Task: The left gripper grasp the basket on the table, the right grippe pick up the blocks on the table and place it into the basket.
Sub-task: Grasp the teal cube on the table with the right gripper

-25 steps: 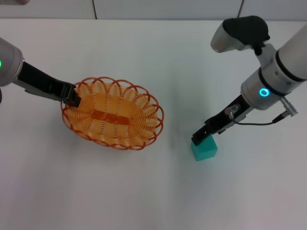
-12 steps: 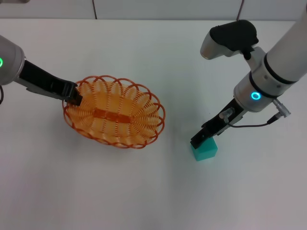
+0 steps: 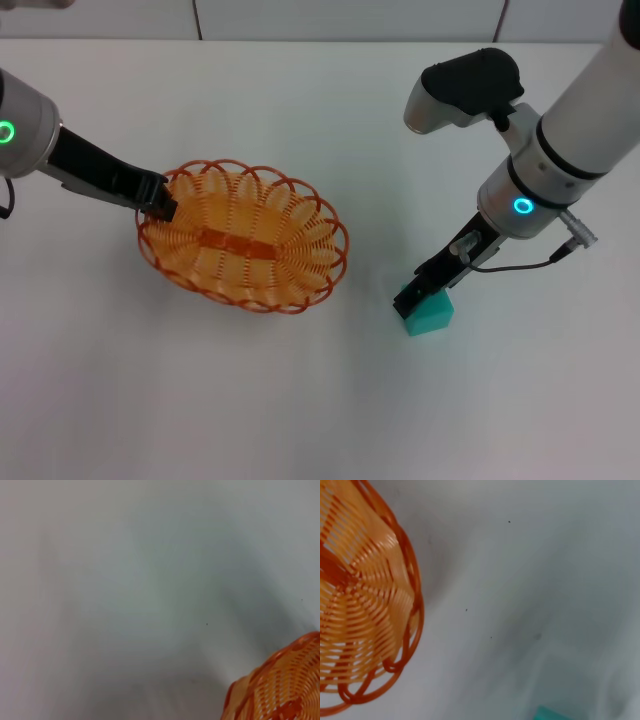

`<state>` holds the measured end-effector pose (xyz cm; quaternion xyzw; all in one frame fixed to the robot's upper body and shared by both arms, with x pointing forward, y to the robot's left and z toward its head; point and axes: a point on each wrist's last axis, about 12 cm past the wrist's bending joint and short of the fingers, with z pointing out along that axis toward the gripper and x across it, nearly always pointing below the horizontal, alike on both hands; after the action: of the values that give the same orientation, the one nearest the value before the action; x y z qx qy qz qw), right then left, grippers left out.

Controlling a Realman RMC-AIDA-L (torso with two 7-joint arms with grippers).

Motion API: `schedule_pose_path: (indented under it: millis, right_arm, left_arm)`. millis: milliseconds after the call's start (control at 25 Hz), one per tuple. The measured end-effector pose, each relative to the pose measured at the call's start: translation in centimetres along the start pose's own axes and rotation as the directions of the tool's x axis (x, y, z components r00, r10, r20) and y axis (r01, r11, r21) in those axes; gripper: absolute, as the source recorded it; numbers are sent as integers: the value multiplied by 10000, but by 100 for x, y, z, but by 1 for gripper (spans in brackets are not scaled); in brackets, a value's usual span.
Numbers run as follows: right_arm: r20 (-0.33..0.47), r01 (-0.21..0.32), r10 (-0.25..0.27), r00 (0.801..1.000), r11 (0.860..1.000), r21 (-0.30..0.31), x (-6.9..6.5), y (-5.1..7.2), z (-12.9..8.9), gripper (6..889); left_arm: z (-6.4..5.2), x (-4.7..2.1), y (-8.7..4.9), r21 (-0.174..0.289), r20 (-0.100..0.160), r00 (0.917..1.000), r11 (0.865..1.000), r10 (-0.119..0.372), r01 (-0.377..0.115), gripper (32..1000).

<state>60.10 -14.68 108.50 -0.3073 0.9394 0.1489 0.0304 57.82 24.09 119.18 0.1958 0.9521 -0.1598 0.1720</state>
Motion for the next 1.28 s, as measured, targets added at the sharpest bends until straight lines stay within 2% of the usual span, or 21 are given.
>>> schedule_pose_path:
  millis: [520, 880, 1280]
  right_arm:
    - [-229, 90, -86, 9997, 9998, 162, -47, 11, 12, 861]
    - [-93, 150, -149, 9998, 9998, 89, -67, 20, 10, 861]
    - [20, 22, -22, 10000, 9998, -175, 25, -38, 46, 858]
  left_arm:
    - [1, -24, -17, 132, 91, 10000, 9999, 29, -30, 77]
    - [3, -30, -19, 133, 99, 9999, 9999, 59, -60, 77]
    - [20, -17, -6, 121, 121, 9999, 9999, 22, -24, 77]
